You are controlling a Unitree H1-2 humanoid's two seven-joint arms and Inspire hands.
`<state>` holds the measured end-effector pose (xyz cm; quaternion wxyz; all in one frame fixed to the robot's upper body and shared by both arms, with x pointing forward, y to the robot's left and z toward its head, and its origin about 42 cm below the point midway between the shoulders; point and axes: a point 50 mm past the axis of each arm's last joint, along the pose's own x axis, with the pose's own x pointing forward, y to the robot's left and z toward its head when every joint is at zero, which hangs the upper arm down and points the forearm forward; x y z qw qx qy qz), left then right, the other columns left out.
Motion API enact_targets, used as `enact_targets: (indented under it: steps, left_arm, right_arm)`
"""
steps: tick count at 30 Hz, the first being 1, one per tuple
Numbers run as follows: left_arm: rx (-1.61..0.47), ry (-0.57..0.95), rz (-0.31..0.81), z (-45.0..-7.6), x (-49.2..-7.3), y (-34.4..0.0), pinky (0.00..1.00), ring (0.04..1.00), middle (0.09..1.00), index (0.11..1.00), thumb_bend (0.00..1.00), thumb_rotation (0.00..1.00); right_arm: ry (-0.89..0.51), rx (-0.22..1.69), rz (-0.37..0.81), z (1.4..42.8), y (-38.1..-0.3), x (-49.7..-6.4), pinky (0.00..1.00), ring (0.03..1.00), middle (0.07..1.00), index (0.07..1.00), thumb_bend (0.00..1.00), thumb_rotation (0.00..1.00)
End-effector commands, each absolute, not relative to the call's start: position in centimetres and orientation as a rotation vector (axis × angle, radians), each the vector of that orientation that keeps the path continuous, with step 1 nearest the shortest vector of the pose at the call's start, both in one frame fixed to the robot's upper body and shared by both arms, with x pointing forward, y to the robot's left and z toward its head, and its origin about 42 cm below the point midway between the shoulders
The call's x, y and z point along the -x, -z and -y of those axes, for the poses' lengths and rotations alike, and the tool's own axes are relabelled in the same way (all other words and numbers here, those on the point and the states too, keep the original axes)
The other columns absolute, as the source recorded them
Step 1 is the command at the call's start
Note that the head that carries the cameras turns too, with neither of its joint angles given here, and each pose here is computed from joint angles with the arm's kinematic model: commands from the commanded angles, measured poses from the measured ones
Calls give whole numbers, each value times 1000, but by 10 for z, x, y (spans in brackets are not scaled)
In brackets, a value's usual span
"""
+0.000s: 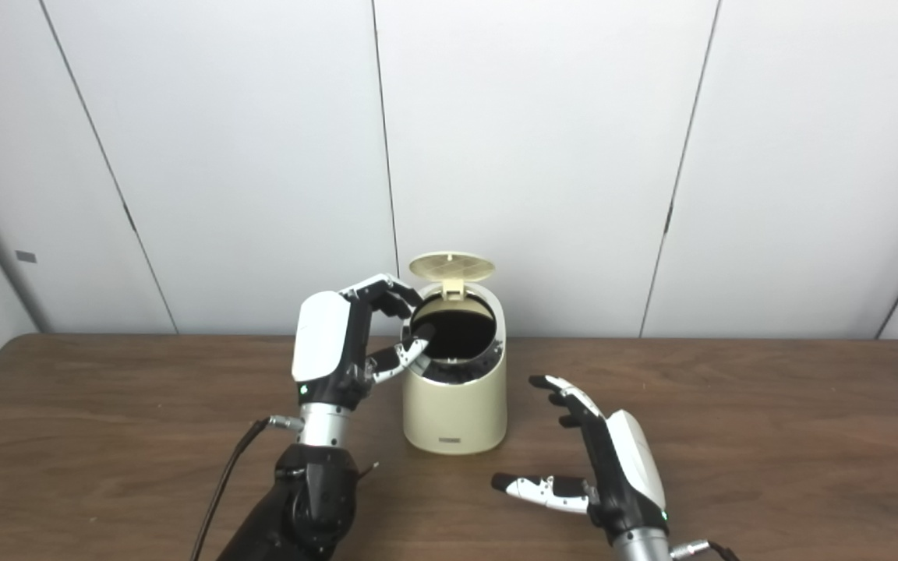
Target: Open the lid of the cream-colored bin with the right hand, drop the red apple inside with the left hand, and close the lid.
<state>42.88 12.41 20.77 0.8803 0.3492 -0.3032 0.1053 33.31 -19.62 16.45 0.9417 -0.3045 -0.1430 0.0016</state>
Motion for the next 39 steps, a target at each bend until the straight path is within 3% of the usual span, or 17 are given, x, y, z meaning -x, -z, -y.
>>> enact_targets:
  steps: [1,14,19,20,21,22,27,33,39]
  left_arm:
    - [-690,-259,733,-126,-434,-231,498,512,471,513,519,0]
    - [-727,-303,725,-141,-434,-227,452,528,489,500,519,0]
    - [-606,-249,658,-153,-428,-231,506,591,500,497,519,0]
    - [-560,-219,624,-157,-426,-232,535,617,579,498,517,32]
    - [-521,-190,594,-160,-425,-232,597,674,661,624,651,66]
    - [-478,-152,563,-163,-423,-232,621,702,697,678,699,76]
    - [-311,8,473,-184,-415,-227,690,814,838,858,781,144]
    - [-211,80,461,-205,-410,-211,706,820,861,909,815,162]
    - [-287,78,398,-221,-406,-190,726,833,853,892,830,174]
  right_arm:
    - [1,612,369,194,-181,-340,703,812,855,800,662,225]
    - [-16,613,379,192,-180,-340,712,818,853,801,661,197]
    - [-9,621,379,196,-180,-340,728,822,852,802,659,199]
    - [-8,621,373,197,-180,-340,732,824,854,804,659,204]
    - [-7,619,369,198,-180,-340,734,827,856,807,658,210]
    - [-5,618,368,199,-180,-340,731,827,857,807,657,207]
    - [-1,627,363,203,-179,-339,714,818,855,805,656,202]
    - [2,631,353,209,-177,-340,699,815,860,806,657,201]
    - [16,622,353,215,-179,-340,694,817,859,798,668,205]
